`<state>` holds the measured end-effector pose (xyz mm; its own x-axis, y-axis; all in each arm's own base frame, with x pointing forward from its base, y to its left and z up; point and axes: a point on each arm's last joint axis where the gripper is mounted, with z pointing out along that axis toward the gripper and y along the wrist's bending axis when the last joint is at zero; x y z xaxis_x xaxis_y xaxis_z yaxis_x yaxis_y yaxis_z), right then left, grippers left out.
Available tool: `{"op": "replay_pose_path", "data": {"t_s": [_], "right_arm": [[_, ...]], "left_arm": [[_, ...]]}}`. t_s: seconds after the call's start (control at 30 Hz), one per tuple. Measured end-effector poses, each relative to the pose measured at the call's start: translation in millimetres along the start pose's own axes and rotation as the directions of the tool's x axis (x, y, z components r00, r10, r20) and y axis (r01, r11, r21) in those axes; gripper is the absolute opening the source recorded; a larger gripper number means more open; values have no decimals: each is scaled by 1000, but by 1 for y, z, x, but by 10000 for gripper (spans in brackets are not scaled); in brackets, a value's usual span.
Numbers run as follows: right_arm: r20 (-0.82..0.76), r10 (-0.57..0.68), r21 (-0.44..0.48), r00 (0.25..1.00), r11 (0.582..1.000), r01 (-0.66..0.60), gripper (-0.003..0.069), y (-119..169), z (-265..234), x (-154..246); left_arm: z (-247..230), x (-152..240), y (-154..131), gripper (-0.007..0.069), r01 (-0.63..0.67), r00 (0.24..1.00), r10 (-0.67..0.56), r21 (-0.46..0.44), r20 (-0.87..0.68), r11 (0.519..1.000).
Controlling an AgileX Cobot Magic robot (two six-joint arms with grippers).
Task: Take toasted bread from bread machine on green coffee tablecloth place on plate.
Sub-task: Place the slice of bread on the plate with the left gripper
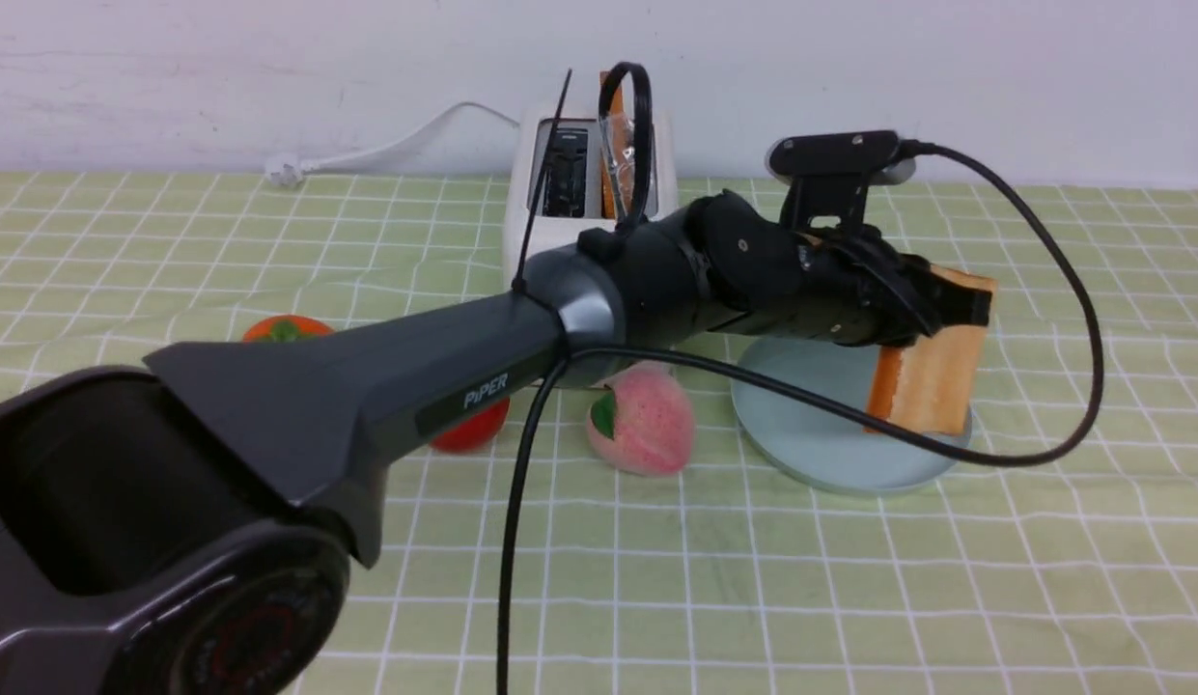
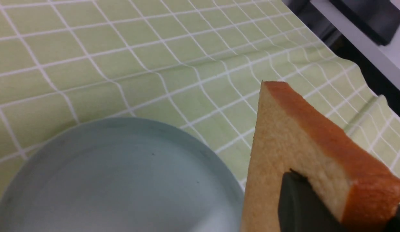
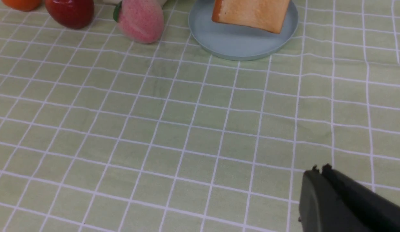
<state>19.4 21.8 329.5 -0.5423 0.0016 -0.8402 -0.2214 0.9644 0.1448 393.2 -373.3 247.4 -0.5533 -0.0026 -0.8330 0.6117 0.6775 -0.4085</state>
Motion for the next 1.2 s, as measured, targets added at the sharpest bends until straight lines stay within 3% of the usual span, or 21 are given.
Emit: {"op": "replay_pose_path", "data": {"t_s": [0.63,0.73,0.8,0.83,1.0,1.2], "right_arm": [[-2,10,-20,1000,1000,-10,1,2,0,0],[-2,10,-20,1000,1000,-10,3,2,0,0],[-2,10,-20,1000,1000,-10,3,2,0,0],[-2,10,-20,1000,1000,-10,3,2,0,0],[-2,10,-20,1000,1000,-10,3,2,0,0],[1,-13,-37,1000,999,13,4,3,0,0]], "left_arm": [[21,23,15,125,55,998,-55,-27,-24,998],[21,23,15,181,45,999,-46,-28,-25,999],[21,24,15,284,18,999,-19,-31,-31,999],[21,24,15,293,16,999,-17,-31,-31,999],[20,24,16,489,-62,997,60,-42,-42,997],[12,10,18,562,-93,996,93,-55,-7,994]]}}
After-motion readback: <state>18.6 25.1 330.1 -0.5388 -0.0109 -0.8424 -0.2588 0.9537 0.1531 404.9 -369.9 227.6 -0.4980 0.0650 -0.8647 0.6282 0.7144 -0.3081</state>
